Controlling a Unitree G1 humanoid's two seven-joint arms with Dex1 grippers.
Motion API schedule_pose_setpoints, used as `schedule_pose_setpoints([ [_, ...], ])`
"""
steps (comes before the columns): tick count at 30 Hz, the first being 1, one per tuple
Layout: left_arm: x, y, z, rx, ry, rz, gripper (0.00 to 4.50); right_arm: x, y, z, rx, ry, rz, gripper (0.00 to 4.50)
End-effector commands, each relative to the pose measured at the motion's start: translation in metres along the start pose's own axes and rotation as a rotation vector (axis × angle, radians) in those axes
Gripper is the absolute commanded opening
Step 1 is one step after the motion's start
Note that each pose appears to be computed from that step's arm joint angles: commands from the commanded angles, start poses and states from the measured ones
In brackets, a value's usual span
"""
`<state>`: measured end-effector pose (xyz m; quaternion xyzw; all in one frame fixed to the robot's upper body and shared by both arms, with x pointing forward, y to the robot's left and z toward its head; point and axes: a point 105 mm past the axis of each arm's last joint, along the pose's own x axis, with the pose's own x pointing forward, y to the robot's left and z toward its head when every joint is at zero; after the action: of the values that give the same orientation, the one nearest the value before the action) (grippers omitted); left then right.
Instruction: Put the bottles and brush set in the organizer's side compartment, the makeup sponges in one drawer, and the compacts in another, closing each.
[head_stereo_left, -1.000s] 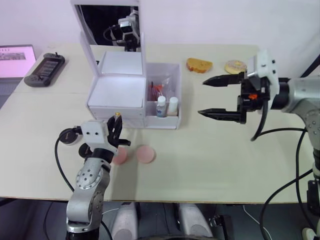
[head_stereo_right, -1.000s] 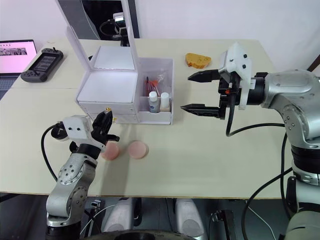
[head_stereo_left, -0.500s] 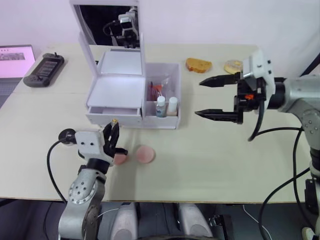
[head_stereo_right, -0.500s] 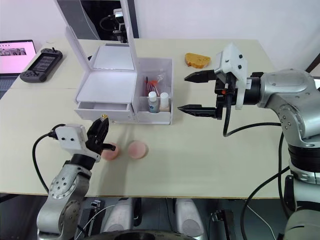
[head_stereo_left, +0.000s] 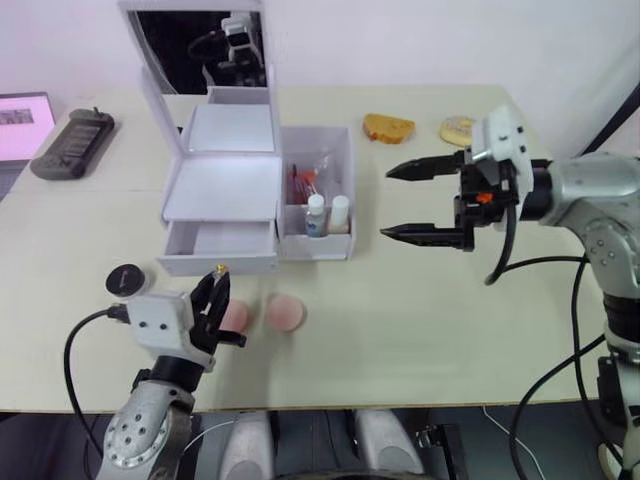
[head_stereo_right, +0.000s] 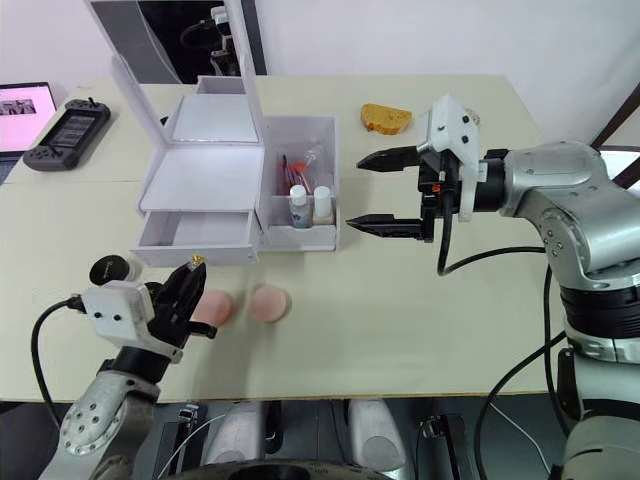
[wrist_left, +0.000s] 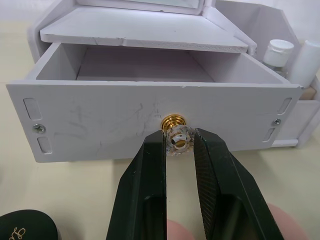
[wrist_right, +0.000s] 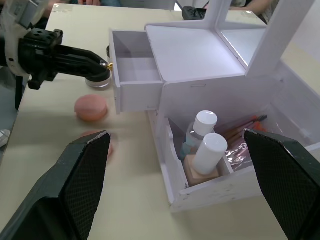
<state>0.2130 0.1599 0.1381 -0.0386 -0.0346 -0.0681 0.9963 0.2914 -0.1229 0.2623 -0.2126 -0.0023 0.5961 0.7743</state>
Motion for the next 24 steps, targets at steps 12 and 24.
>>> schedule_pose_setpoints([
  [12,-0.026,0.004,0.019,-0.022,-0.038,0.035,0.27,0.004,0.000,0.010,-0.046,-0.041,0.020,4.50],
  [24,-0.032,0.005,0.016,-0.012,-0.007,-0.005,0.27,0.006,0.001,0.007,-0.043,-0.054,0.012,4.50],
])
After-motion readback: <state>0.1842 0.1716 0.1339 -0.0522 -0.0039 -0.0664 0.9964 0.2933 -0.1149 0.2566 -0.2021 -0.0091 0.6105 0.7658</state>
